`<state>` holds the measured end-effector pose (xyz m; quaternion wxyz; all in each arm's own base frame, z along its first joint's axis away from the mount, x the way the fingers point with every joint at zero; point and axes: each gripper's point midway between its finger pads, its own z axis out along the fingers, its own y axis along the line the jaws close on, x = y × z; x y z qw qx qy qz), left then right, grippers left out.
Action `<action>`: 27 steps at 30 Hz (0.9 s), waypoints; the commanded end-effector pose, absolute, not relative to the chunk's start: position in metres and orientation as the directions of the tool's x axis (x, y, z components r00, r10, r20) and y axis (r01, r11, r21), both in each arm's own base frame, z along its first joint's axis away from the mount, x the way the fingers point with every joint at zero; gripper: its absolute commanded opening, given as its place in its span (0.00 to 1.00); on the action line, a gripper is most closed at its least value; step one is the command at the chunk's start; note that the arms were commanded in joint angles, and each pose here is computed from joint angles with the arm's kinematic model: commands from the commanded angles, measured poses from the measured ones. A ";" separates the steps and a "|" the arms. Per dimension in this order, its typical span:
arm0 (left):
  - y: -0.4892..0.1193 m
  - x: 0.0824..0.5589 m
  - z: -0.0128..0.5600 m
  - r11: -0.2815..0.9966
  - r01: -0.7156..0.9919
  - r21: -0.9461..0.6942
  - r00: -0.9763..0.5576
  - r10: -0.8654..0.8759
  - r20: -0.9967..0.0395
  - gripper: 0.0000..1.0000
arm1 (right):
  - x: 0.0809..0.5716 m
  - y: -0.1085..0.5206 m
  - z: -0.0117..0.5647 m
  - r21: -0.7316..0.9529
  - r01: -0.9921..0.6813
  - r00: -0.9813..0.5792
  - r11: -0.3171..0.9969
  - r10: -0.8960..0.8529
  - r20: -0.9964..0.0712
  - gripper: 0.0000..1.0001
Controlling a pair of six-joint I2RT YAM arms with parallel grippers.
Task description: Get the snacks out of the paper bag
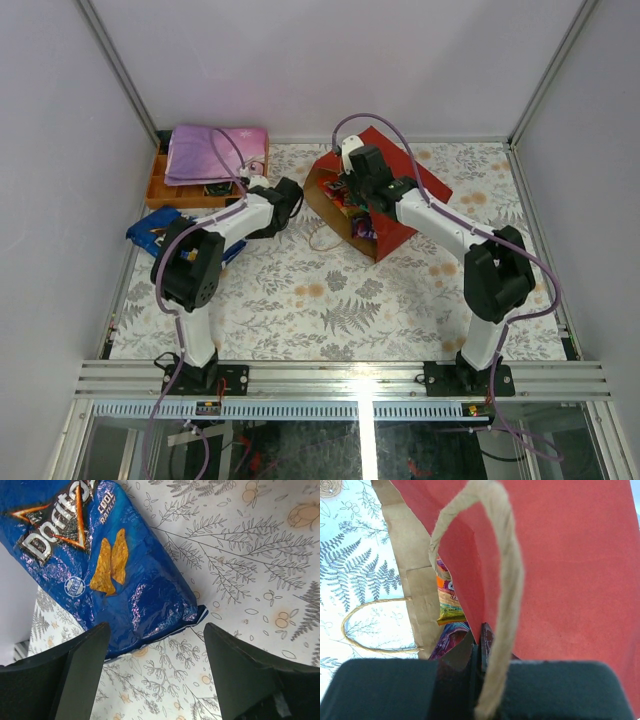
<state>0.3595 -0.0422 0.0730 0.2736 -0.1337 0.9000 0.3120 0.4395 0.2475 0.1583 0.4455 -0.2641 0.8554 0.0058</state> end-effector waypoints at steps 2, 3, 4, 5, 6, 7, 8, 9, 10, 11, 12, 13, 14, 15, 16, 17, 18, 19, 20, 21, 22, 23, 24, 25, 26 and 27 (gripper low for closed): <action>-0.037 0.369 0.052 0.733 -0.318 0.601 -0.860 0.043 -0.508 0.75 | 0.435 0.259 0.199 -0.155 -0.472 -0.399 0.868 -0.367 -0.840 0.02; -0.036 0.371 0.050 0.725 -0.314 0.613 -0.864 0.050 -0.502 0.75 | 0.434 0.260 0.199 -0.153 -0.474 -0.400 0.867 -0.366 -0.840 0.02; -0.036 0.373 0.047 0.720 -0.310 0.621 -0.866 0.056 -0.497 0.75 | 0.434 0.259 0.200 -0.151 -0.474 -0.398 0.867 -0.365 -0.842 0.02; -0.037 0.375 0.045 0.717 -0.305 0.627 -0.868 0.062 -0.493 0.74 | 0.433 0.259 0.200 -0.151 -0.475 -0.397 0.867 -0.365 -0.842 0.02; -0.037 0.378 0.043 0.717 -0.301 0.629 -0.869 0.065 -0.490 0.74 | 0.433 0.259 0.201 -0.150 -0.475 -0.396 0.867 -0.362 -0.844 0.02; -0.038 0.381 0.041 0.719 -0.296 0.629 -0.871 0.067 -0.487 0.74 | 0.432 0.259 0.202 -0.149 -0.475 -0.393 0.867 -0.361 -0.846 0.02; -0.039 0.384 0.039 0.725 -0.295 0.623 -0.871 0.064 -0.487 0.73 | 0.432 0.259 0.203 -0.148 -0.475 -0.392 0.868 -0.360 -0.847 0.02; -0.040 0.387 0.037 0.731 -0.292 0.616 -0.872 0.062 -0.486 0.72 | 0.431 0.258 0.204 -0.150 -0.474 -0.390 0.867 -0.360 -0.847 0.02; -0.040 0.388 0.035 0.737 -0.288 0.611 -0.875 0.057 -0.482 0.71 | 0.431 0.258 0.205 -0.150 -0.475 -0.389 0.867 -0.360 -0.848 0.02; -0.040 0.389 0.033 0.743 -0.283 0.606 -0.878 0.053 -0.475 0.68 | 0.430 0.257 0.206 -0.150 -0.474 -0.387 0.867 -0.359 -0.850 0.02; -0.040 0.389 0.030 0.749 -0.278 0.601 -0.883 0.047 -0.467 0.65 | 0.430 0.258 0.207 -0.151 -0.475 -0.385 0.867 -0.359 -0.850 0.02; -0.040 0.389 0.027 0.759 -0.275 0.591 -0.887 0.038 -0.460 0.59 | 0.430 0.257 0.207 -0.153 -0.474 -0.384 0.867 -0.360 -0.850 0.02; -0.040 0.389 0.025 0.765 -0.272 0.584 -0.891 0.030 -0.454 0.53 | 0.430 0.257 0.207 -0.153 -0.473 -0.384 0.867 -0.360 -0.850 0.02; -0.040 0.387 0.022 0.774 -0.269 0.574 -0.894 0.021 -0.447 0.47 | 0.430 0.257 0.208 -0.153 -0.473 -0.383 0.867 -0.359 -0.852 0.02; -0.040 0.386 0.020 0.780 -0.269 0.565 -0.896 0.013 -0.445 0.43 | 0.430 0.257 0.207 -0.153 -0.474 -0.384 0.867 -0.360 -0.851 0.02; -0.040 0.385 0.019 0.786 -0.272 0.555 -0.897 0.002 -0.443 0.41 | 0.430 0.257 0.207 -0.152 -0.474 -0.385 0.867 -0.359 -0.850 0.02; -0.040 0.383 0.017 0.791 -0.272 0.547 -0.899 -0.006 -0.438 0.40 | 0.430 0.257 0.207 -0.153 -0.474 -0.384 0.867 -0.360 -0.850 0.02; -0.040 0.381 0.015 0.796 -0.273 0.540 -0.902 -0.016 -0.432 0.40 | 0.430 0.258 0.206 -0.152 -0.475 -0.385 0.867 -0.360 -0.850 0.02; -0.039 0.380 0.013 0.800 -0.273 0.535 -0.904 -0.023 -0.427 0.40 | 0.430 0.257 0.207 -0.153 -0.474 -0.385 0.867 -0.360 -0.850 0.02; -0.039 0.378 0.011 0.803 -0.272 0.530 -0.907 -0.029 -0.420 0.40 | 0.431 0.257 0.207 -0.153 -0.474 -0.385 0.867 -0.360 -0.850 0.02; -0.039 0.376 0.008 0.807 -0.270 0.526 -0.910 -0.035 -0.413 0.40 | 0.431 0.257 0.206 -0.154 -0.475 -0.385 0.867 -0.361 -0.850 0.02; -0.040 0.376 0.006 0.813 -0.269 0.516 -0.912 -0.042 -0.408 0.40 | 0.431 0.258 0.206 -0.153 -0.475 -0.385 0.866 -0.361 -0.849 0.02; -0.041 0.375 0.003 0.819 -0.263 0.510 -0.916 -0.045 -0.400 0.38 | 0.431 0.258 0.207 -0.153 -0.475 -0.385 0.867 -0.361 -0.850 0.02; -0.042 0.374 0.001 0.823 -0.262 0.504 -0.917 -0.048 -0.397 0.35 | 0.431 0.258 0.206 -0.153 -0.475 -0.386 0.866 -0.361 -0.849 0.02; -0.043 0.374 0.000 0.826 -0.264 0.498 -0.916 -0.053 -0.397 0.32 | 0.431 0.257 0.206 -0.153 -0.475 -0.387 0.867 -0.362 -0.848 0.02; -0.043 0.374 -0.001 0.828 -0.267 0.492 -0.916 -0.060 -0.397 0.26 | 0.431 0.257 0.206 -0.154 -0.474 -0.387 0.867 -0.362 -0.848 0.02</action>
